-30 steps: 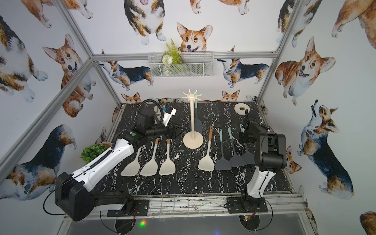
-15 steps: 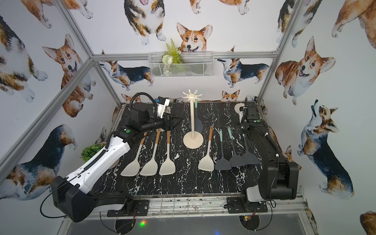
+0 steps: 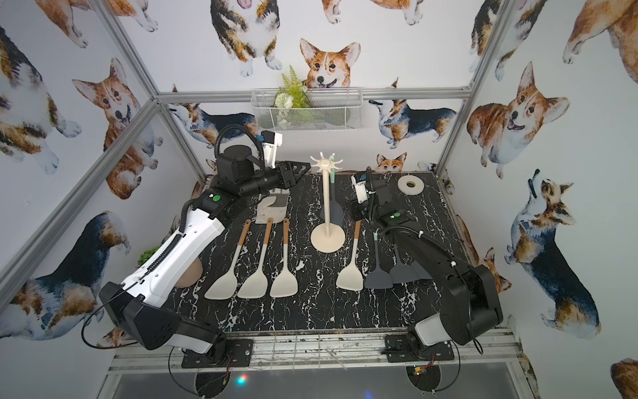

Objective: Take the spatula off the kitchen utensil rack
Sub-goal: Take off the spatula from the rack.

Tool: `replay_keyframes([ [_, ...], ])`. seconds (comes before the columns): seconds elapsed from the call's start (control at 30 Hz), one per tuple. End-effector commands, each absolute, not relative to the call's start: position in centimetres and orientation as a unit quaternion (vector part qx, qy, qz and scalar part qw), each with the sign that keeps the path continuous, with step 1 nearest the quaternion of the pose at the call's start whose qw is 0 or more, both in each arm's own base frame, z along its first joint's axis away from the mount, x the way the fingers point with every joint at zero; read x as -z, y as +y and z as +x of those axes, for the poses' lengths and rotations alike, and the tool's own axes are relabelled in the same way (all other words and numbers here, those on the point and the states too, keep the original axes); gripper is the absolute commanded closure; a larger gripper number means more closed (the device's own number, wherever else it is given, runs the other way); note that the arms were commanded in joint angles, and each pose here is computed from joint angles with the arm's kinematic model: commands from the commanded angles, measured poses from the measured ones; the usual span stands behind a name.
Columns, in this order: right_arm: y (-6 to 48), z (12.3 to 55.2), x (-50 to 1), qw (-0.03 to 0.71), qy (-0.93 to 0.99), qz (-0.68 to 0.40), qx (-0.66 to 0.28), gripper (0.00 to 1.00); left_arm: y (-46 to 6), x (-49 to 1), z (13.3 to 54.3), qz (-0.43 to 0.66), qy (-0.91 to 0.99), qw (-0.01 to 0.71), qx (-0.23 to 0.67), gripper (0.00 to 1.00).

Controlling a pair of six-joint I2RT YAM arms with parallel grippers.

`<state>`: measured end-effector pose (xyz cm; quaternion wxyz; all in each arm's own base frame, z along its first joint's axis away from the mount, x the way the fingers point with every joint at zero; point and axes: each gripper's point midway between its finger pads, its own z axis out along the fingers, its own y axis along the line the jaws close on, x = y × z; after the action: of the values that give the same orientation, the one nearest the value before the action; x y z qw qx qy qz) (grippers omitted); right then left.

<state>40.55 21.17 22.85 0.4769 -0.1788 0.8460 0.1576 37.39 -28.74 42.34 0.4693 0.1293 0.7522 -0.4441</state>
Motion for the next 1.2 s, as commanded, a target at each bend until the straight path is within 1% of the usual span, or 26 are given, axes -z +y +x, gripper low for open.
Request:
replay_keyframes([
  [0.0, 22.7, 42.0, -25.2, 0.521, 0.815, -0.178, -0.181, 0.49, -28.8, -42.5, 38.0, 0.111, 0.758, 0.463, 0.447, 0.52],
  [0.2, 24.2, 43.0, -25.9, 0.538, 0.795, -0.191, -0.203, 0.49, -30.2, -42.5, 39.5, 0.106, 0.761, 0.441, 0.465, 0.51],
  [0.37, 25.5, 43.3, -26.2, 0.545, 0.781, -0.208, -0.223, 0.49, -30.8, -42.7, 39.9, 0.108, 0.761, 0.432, 0.472, 0.55],
  [0.4, 25.7, 43.3, -26.2, 0.545, 0.779, -0.211, -0.226, 0.48, -31.2, -41.7, 40.4, 0.106, 0.768, 0.423, 0.469, 0.55],
  [0.73, 27.7, 44.1, -26.1, 0.544, 0.769, -0.236, -0.240, 0.47, -31.3, -40.1, 40.6, 0.105, 0.780, 0.408, 0.463, 0.58],
  [0.8, 27.3, 44.0, -26.0, 0.545, 0.771, -0.235, -0.232, 0.47, -31.3, -40.0, 40.6, 0.105, 0.781, 0.406, 0.463, 0.59],
  [1.0, 24.1, 43.0, -24.5, 0.554, 0.785, -0.225, -0.159, 0.43, -31.4, -39.8, 40.5, 0.106, 0.782, 0.402, 0.463, 0.61],
  [1.17, 22.6, 41.6, -24.0, 0.547, 0.793, -0.220, -0.154, 0.42, -31.6, -39.3, 40.5, 0.110, 0.785, 0.397, 0.463, 0.62],
])
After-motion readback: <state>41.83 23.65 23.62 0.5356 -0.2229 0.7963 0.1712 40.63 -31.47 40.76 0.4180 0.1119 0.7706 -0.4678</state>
